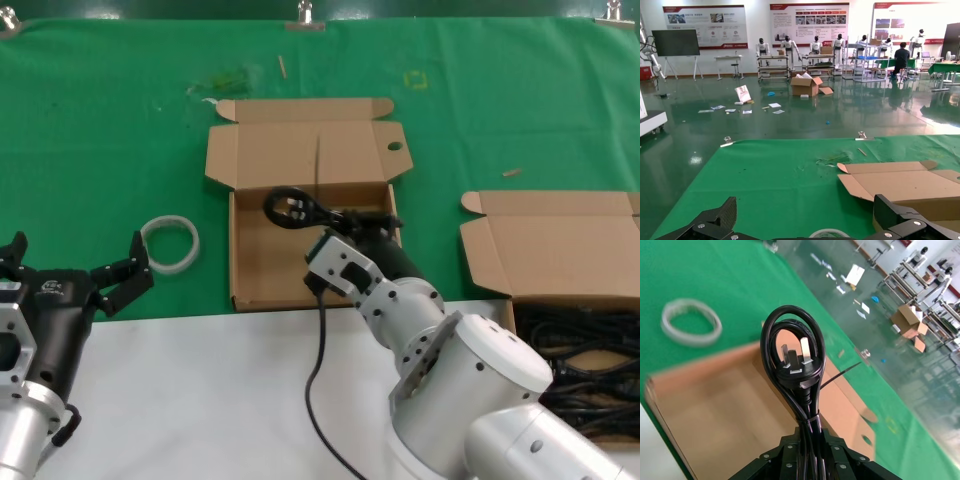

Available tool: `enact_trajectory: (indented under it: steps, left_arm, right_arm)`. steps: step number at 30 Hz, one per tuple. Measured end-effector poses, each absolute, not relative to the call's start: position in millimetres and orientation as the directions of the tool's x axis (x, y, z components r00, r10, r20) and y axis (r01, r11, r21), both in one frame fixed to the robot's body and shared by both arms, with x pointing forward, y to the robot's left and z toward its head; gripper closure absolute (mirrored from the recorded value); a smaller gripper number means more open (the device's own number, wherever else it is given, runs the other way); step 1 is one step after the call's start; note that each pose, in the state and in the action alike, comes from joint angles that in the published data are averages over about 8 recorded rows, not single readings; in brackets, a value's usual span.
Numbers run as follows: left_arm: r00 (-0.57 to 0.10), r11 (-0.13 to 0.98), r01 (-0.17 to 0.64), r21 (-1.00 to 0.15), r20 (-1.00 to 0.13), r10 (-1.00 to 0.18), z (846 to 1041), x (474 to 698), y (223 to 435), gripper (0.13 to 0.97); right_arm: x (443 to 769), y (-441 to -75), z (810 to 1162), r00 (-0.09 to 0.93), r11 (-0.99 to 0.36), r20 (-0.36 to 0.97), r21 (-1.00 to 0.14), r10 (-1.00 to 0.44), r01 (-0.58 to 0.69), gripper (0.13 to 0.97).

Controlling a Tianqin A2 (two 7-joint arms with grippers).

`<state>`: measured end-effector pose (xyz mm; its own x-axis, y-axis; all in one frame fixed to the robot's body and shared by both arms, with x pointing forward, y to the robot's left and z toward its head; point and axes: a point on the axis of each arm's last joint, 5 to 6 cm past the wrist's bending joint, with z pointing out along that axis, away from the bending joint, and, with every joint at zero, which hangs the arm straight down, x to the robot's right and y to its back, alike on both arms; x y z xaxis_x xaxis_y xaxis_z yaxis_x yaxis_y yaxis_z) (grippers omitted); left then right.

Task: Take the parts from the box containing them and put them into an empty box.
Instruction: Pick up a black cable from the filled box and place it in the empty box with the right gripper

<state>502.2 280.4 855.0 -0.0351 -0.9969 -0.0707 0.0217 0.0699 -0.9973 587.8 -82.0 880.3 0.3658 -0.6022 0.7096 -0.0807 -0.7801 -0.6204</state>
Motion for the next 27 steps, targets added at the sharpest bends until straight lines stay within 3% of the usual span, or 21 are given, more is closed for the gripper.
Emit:
enact_trajectory:
  steps: [6, 13, 27]
  left_arm:
    - [-0.035, 0.070, 0.022, -0.997, -0.071, -0.997, 855.0, 502.2, 280.4, 0.132]
    - [-0.035, 0.070, 0.022, -0.997, -0.071, -0.997, 855.0, 502.2, 280.4, 0.132]
    - [-0.035, 0.070, 0.022, -0.997, -0.071, -0.997, 855.0, 502.2, 280.4, 0.132]
  right_arm:
    - [584.6, -75.0, 879.8, 0.377, -0.714, 0.643, -0.697, -0.666, -0.071, 0.880]
    - [584.3, -74.7, 879.4, 0.379, -0.703, 0.633, -0.708, -0.675, -0.070, 0.864]
    - [583.5, -79.3, 879.3, 0.356, -0.670, 0.608, -0.739, -0.709, -0.073, 0.742]
